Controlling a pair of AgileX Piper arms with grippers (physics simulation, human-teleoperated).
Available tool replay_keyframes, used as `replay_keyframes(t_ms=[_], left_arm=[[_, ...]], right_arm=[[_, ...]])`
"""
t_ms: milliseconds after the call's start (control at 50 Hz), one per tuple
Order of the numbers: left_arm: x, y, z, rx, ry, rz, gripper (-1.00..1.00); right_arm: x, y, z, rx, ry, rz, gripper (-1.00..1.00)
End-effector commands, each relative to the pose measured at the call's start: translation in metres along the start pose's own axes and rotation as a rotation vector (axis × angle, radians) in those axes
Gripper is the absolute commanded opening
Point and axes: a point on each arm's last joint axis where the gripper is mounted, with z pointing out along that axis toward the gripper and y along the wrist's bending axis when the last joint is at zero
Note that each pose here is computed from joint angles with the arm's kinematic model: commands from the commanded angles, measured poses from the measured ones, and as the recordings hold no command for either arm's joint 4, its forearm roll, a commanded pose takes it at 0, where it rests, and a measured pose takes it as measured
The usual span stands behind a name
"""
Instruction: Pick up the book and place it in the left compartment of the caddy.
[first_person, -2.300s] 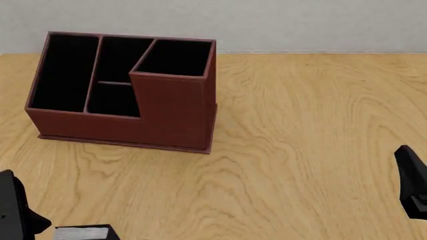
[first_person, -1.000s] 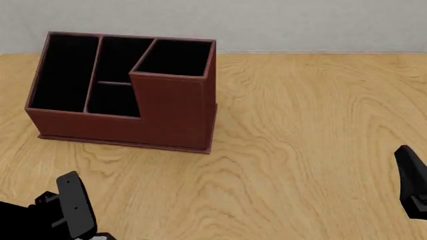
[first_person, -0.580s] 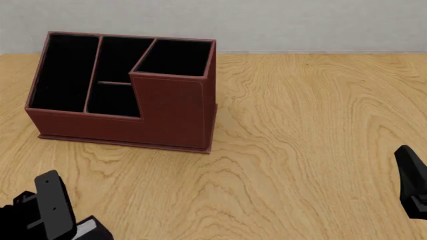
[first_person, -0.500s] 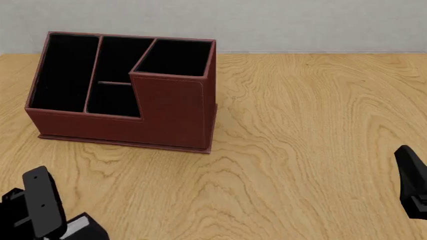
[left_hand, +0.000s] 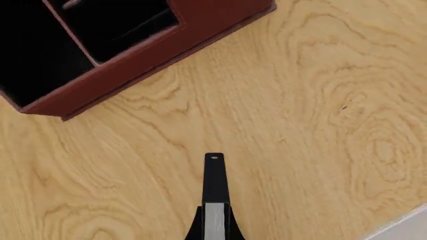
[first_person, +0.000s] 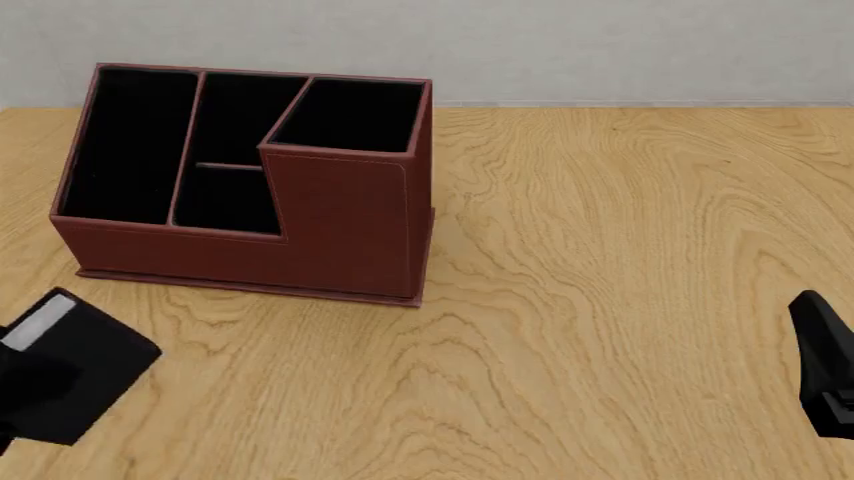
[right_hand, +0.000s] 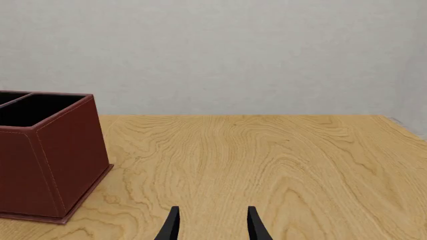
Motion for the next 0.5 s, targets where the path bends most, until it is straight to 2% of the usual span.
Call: replay_keyframes(t_ms=[20,160,300,500], left_arm=[[-0.02,0.021,-0.034,-0.121,-0.079,-0.171,-1.0],[-0.035,0.037,-0.053,-0.199,-0.121,-0.27,-1.0],[-0.05,0.054,-0.072,-0.281,-0.155,-0.337,-1.0],[-0.072,0.071,-0.095,-0.335,-0.226,-0.425,-1.0]], right_arm=[[0.001,0.0,0.0,-0.002,0.0,0.0,1.0],[0.001,0.0,0.0,-0.002,0.0,0.0,1.0],[0.001,0.0,0.0,-0.002,0.0,0.0,1.0],[0.001,0.0,0.0,-0.002,0.0,0.0,1.0]])
